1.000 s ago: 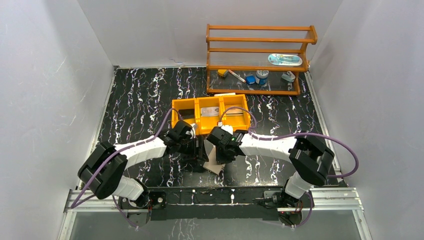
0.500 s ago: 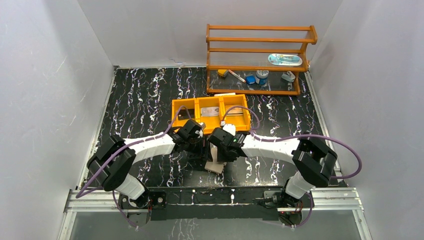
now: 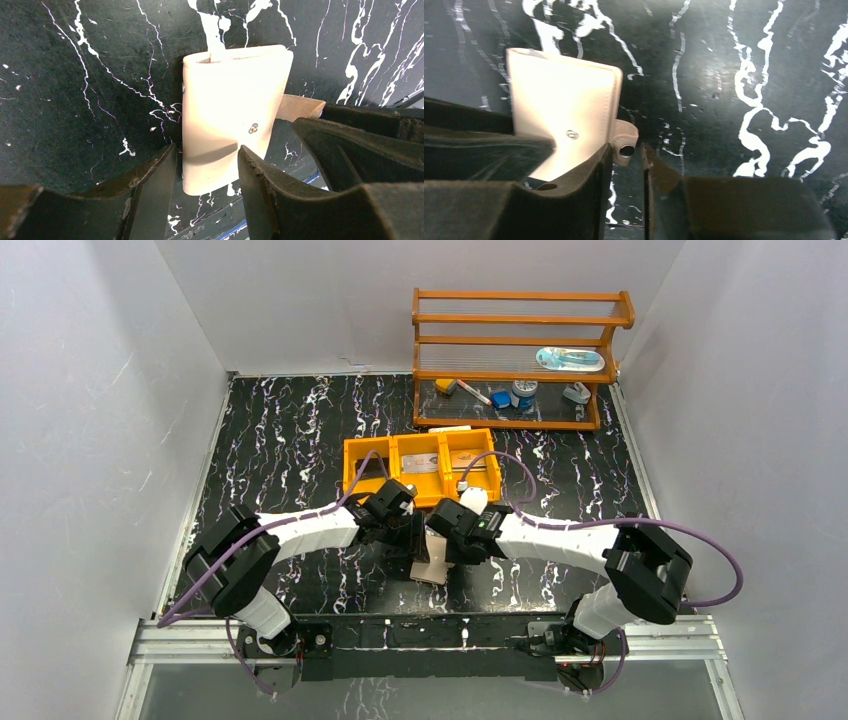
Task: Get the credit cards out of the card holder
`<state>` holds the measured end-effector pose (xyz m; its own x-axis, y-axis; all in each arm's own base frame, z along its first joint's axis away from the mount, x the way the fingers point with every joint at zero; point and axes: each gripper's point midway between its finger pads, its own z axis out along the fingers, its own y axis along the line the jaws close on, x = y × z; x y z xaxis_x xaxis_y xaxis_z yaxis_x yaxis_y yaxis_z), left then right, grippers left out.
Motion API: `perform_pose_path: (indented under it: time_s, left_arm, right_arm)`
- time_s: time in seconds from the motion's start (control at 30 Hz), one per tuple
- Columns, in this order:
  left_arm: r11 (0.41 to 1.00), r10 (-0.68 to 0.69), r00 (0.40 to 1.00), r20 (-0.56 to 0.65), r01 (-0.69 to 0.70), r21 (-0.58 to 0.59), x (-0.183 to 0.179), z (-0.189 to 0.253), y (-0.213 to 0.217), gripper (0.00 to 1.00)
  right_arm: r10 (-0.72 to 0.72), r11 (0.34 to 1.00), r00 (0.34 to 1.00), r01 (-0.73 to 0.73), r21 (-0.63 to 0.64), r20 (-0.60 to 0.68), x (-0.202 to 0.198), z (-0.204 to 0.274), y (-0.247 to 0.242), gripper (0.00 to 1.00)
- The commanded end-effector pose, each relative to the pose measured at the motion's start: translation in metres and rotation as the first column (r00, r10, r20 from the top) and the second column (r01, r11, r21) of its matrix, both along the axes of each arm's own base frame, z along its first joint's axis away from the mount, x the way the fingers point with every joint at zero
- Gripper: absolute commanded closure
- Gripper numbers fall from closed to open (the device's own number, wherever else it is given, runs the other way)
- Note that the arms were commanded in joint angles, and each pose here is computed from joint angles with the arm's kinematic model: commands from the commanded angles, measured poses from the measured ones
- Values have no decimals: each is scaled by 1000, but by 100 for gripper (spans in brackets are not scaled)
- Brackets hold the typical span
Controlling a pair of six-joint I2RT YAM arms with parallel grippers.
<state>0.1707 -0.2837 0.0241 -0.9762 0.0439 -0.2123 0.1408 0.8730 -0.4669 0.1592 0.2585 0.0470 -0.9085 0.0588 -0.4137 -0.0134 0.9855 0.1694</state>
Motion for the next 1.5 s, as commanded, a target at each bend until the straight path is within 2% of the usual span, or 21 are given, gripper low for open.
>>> perform_pose_path:
  time_s: [0.0, 0.13, 0.37, 0.7, 0.77, 1.0, 1.13, 1.27, 1.47]
  left_arm:
    - [983, 18, 999, -43, -9, 185, -16, -34, 36, 52]
    - [986, 5, 999, -33, 0, 168, -14, -29, 31, 52]
    - [987, -12, 999, -35, 17, 157, -15, -27, 28, 52]
    - [990, -15, 999, -28, 19, 141, -13, -21, 23, 52]
    - [990, -12, 1000, -22, 15, 139, -12, -20, 23, 52]
    - [989, 3, 1000, 8, -5, 145, -8, -10, 26, 52]
    - [987, 44, 997, 71, -54, 153, 0, 3, 33, 49]
    - [968, 128, 975, 182, -163, 192, 13, 25, 55, 43]
    - [930, 259, 914, 312, -323, 174, 22, 62, 90, 30]
  right_arm:
    - [-83, 995, 996, 84, -59, 24, 1, -2, -24, 63]
    - [-76, 997, 997, 76, -13, 28, 4, -2, -18, 60]
    - [-76, 997, 997, 75, 26, 6, 11, -6, -14, 60]
    - [-77, 990, 996, 82, 117, -48, 9, -12, -14, 78]
    - [-76, 989, 996, 82, 123, -50, 9, -11, -15, 84]
    - [-60, 981, 996, 71, 179, -65, 3, -4, -8, 93]
    - [-55, 976, 998, 61, 209, -34, 8, 11, -5, 96]
    - [-25, 965, 999, 17, 263, 28, 15, 38, 4, 98]
    - [134, 892, 978, -190, 410, 160, 19, 87, 39, 100]
